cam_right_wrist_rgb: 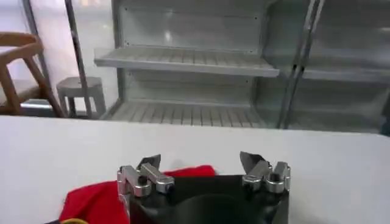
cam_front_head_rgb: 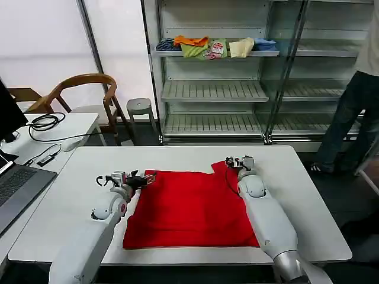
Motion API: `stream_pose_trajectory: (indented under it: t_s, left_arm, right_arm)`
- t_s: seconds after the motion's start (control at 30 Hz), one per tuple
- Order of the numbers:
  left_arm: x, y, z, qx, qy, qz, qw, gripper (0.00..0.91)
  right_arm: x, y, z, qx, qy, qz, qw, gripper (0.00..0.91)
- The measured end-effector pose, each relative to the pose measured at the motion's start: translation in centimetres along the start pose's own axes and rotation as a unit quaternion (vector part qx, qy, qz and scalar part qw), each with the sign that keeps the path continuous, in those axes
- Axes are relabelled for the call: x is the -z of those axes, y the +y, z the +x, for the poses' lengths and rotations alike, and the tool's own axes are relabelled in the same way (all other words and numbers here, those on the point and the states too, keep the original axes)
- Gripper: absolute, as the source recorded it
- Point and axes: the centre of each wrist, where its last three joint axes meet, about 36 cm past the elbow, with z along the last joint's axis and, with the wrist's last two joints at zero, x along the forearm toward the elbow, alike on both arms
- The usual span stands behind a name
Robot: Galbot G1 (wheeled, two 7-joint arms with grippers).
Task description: Fold and organize the clothes.
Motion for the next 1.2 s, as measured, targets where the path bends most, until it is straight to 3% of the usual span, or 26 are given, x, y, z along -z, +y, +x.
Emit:
stream_pose_trajectory:
  t_s: [0.5,0.53,0.57,0.6,1.2]
  left_arm:
    - [-0.3,0.6,-1.7,0.011,0.008,0.003,1.0,0.907]
    - [-0.4,0.6,-1.7,0.012,0.008,0.002,1.0,0.242]
    - [-0.4,0.6,-1.8,0.012,0.009,0.001,1.0,0.071]
    - [-0.4,0.5,-1.8,0.013,0.01,-0.001,1.0,0.02]
    - [-1.2,0.5,-1.6,0.004,0.016,-0.005,1.0,0.03]
  right_arm:
    - [-0.1,0.2,-0.3,0.001,0.009,-0.01,1.0,0.907]
    - [-0.1,0.2,-0.3,0.002,0.011,-0.011,1.0,0.464]
    - [-0.2,0.2,-0.3,0.002,0.013,-0.012,1.0,0.242]
    - [-0.2,0.1,-0.3,0.003,0.014,-0.013,1.0,0.0]
    - [-0.6,0.3,0.1,0.019,0.026,-0.03,0.999,0.0]
